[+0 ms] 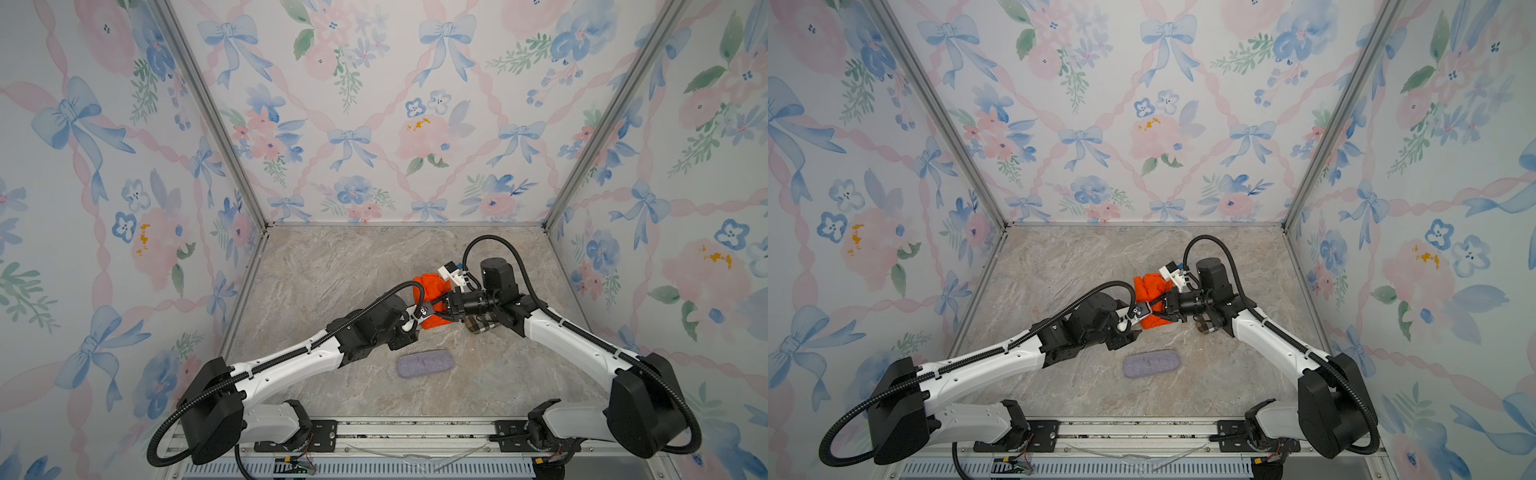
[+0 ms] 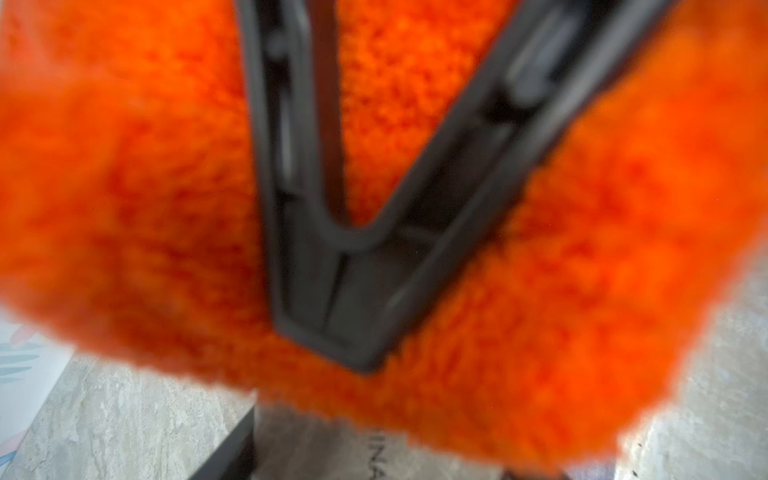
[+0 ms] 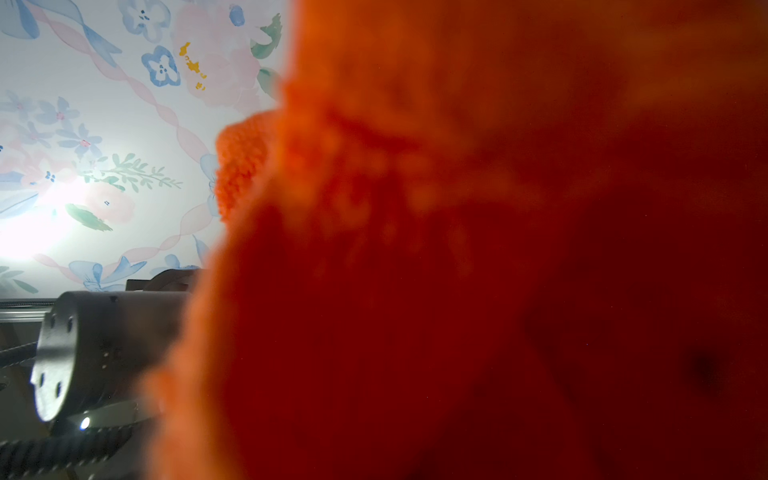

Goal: Wipe the eyeglass case
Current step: Wipe the dirt from the eyeglass case.

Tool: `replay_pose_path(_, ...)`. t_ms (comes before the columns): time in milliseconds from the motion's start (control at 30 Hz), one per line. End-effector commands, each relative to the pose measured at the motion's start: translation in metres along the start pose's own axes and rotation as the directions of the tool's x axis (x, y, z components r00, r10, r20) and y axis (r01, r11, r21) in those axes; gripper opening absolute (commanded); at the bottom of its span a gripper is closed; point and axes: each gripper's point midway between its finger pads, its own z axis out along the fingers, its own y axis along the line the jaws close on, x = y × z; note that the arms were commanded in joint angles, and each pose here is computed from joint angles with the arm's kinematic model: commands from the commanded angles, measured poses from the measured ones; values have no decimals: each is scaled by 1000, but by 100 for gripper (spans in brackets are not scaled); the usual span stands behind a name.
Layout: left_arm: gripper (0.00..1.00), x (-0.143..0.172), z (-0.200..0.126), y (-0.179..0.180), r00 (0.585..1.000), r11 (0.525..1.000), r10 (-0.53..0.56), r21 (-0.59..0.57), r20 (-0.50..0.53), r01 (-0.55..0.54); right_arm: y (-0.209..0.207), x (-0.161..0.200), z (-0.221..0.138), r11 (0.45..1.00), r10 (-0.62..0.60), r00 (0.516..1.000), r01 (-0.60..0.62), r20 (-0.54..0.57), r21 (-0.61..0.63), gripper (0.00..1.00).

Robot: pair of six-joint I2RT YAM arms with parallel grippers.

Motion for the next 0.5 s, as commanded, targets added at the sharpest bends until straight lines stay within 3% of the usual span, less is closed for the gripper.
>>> replay_pose_path(0,32,-72,-27,24,963,997,-41,-59,265,59,-11,-5,-17,998,45,999,-46,16,52,0)
replay_pose_path(233,32,-78,-32,28,952,994,-62,-68,299,86,0,17,26,998,59,996,-60,-70,-22,0)
replay_pose_path(467,32,-76,-29,28,957,994,-52,-74,284,76,0,20,22,999,47,994,-48,-97,-6,0)
